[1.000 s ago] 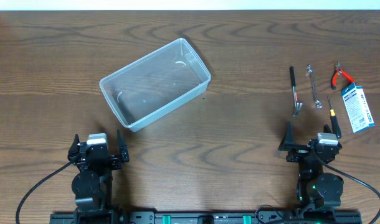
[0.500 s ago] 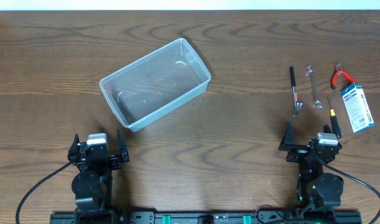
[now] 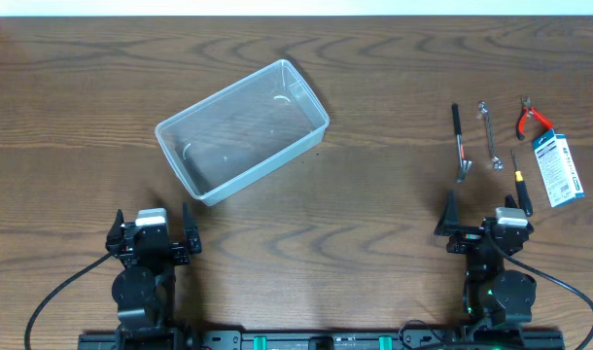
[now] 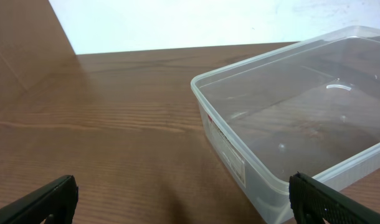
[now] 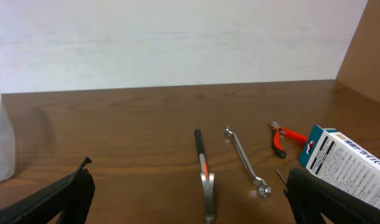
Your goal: Pack container
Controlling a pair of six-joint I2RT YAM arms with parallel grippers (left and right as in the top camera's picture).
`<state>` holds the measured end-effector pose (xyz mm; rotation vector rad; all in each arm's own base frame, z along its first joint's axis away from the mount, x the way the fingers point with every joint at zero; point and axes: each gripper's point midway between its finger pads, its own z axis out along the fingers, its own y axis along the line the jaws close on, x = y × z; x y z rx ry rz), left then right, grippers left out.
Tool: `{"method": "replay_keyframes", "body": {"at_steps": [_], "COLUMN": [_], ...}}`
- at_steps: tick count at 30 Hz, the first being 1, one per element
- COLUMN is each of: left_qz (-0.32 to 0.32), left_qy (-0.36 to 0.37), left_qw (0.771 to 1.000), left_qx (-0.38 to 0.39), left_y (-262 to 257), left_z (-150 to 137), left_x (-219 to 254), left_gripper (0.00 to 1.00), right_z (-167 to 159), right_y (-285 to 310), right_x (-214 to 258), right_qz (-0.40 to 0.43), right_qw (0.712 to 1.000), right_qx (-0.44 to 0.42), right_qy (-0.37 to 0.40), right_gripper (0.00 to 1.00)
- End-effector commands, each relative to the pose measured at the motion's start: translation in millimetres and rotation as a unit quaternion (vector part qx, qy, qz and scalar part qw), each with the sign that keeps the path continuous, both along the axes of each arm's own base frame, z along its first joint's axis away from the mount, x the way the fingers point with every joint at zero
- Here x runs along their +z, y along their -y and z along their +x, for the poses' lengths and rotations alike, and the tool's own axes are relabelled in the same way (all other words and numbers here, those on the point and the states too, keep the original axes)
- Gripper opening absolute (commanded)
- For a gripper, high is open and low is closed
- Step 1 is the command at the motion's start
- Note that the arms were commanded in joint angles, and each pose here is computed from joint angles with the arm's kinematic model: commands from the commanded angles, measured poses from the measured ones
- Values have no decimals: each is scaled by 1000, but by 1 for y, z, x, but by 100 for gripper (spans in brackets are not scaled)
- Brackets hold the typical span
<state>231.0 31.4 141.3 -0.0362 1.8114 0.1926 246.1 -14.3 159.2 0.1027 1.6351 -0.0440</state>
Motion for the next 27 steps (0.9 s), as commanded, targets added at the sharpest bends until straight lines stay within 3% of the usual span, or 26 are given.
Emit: {"method": "replay_keyframes", "body": {"at_steps": [1,18,27], "left_qz": [6,6,6], "left_qy": [-13,-13,-13], "left_qw": [1000,1000,1000], "left_qx": [-7,-7,-7], "left_y": [2,2,2], "left_z": [1,1,1], "left_x": [-13,-13,-12], "left_gripper": [98,98,98], "right_z": [0,0,-5], "right_y": [0,1,26], "right_x": [0,1,5], "right_qz": [1,1,-3], "right_qw": [1000,1000,997], "right_qx": [-2,-3,-78], "right_qy": [2,3,11], "right_gripper": [99,99,99]}}
